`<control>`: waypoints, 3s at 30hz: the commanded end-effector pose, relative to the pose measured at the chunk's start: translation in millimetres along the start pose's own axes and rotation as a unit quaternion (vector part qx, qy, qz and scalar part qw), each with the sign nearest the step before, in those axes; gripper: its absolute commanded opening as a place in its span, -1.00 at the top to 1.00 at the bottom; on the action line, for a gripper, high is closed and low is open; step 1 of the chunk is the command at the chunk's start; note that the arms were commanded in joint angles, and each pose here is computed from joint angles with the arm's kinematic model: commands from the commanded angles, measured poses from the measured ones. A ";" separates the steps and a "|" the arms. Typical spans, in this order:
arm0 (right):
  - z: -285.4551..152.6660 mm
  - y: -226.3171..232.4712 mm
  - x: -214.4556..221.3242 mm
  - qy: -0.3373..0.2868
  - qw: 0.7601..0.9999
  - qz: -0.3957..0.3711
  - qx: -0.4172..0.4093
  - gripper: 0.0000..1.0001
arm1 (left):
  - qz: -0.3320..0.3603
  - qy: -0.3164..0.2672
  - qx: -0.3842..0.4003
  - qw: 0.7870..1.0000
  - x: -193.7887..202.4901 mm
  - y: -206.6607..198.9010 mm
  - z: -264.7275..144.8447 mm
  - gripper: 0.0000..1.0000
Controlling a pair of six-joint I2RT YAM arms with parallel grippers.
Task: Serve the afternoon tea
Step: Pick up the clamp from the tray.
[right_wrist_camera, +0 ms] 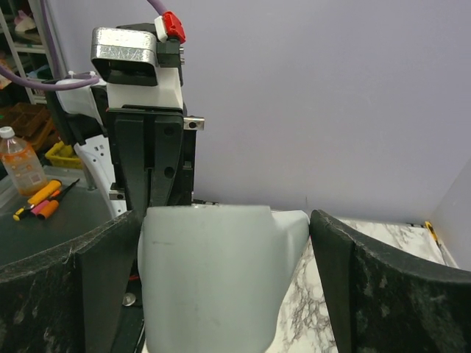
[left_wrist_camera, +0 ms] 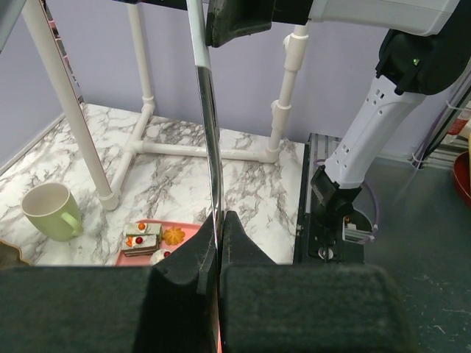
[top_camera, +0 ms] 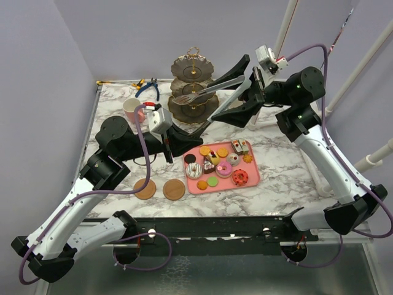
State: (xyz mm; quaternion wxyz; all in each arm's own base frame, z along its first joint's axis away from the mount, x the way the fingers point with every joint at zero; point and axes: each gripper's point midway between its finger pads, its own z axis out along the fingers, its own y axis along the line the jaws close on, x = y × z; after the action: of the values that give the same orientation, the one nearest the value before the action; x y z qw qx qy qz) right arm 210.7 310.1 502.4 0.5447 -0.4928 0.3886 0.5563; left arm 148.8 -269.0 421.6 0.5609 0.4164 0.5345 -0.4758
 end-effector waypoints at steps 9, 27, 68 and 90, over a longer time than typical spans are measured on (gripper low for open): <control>7.9 16.5 17.6 0.032 0.998 0.039 -0.046 -0.76 | 0.048 -0.017 -0.005 0.999 -14.9 4.7 1.6 1.00; -0.2 24.6 34.8 0.048 0.996 0.072 -0.029 -0.18 | 0.111 0.006 -0.025 0.993 -6.4 20.1 2.5 1.00; -3.0 45.4 60.2 0.067 0.989 0.108 -0.075 -0.67 | 0.146 0.011 -0.040 0.988 -15.2 25.1 -1.5 1.00; -18.3 18.4 -8.1 0.014 0.990 -0.106 0.097 -1.00 | 0.066 -0.004 -0.007 0.998 -17.2 6.2 0.6 1.00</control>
State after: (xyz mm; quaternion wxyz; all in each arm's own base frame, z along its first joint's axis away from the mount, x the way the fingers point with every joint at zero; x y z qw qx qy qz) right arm 178.1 292.2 492.8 0.6054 -0.5009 0.3814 0.4870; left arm 167.7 -267.3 415.2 0.5881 0.4537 0.5318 -0.4067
